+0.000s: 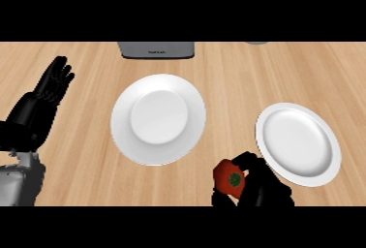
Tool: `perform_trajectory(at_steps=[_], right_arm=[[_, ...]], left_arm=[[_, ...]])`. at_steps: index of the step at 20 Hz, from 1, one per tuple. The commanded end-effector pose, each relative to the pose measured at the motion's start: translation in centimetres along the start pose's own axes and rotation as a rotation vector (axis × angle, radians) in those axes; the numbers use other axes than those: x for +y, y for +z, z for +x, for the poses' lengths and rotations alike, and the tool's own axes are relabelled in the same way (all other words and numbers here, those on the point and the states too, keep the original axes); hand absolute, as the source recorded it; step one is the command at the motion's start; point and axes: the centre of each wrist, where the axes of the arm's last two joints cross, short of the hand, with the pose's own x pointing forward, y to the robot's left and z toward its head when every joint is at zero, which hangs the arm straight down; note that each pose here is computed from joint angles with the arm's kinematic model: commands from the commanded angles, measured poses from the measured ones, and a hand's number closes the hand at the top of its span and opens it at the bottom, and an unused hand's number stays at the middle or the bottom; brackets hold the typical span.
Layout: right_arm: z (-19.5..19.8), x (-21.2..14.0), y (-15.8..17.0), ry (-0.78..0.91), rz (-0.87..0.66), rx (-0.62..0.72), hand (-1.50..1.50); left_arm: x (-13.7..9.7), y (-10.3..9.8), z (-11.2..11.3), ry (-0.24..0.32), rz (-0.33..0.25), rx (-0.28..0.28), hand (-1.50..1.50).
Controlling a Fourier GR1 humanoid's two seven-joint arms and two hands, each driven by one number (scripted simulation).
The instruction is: Pick the bell pepper from the plate and place it in the plate
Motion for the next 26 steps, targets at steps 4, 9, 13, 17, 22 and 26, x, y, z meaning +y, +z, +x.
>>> perform_trajectory(at_steps=[4, 9, 13, 17, 22, 26], right_arm=[[3.1, 0.4, -2.0, -0.073, -0.024, 0.189, 1.50], [4.0, 1.8, -4.3, -0.083, -0.010, 0.215, 1.50], [4.3, 3.3, -7.1, -0.045, -0.009, 0.276, 1.50], [5.4, 4.8, -9.5, 0.000, 0.011, 0.303, 1.50], [5.1, 7.2, -11.7, -0.025, 0.055, 0.376, 1.50], [5.2, 7.5, -13.9, -0.076, 0.067, 0.451, -1.50]], left_arm=[[-1.2, -1.2, 0.7, 0.021, -0.040, -0.029, 0.00], [-2.0, -1.7, 1.0, 0.027, -0.053, -0.047, 0.00], [-2.2, -2.0, 1.4, 0.028, -0.070, -0.042, 0.00], [-3.4, -2.5, 1.2, 0.028, -0.081, -0.055, 0.00], [-3.2, -2.7, 1.3, 0.026, -0.096, -0.057, 0.00], [-3.4, -2.7, 1.8, 0.017, -0.109, -0.062, 0.00]])
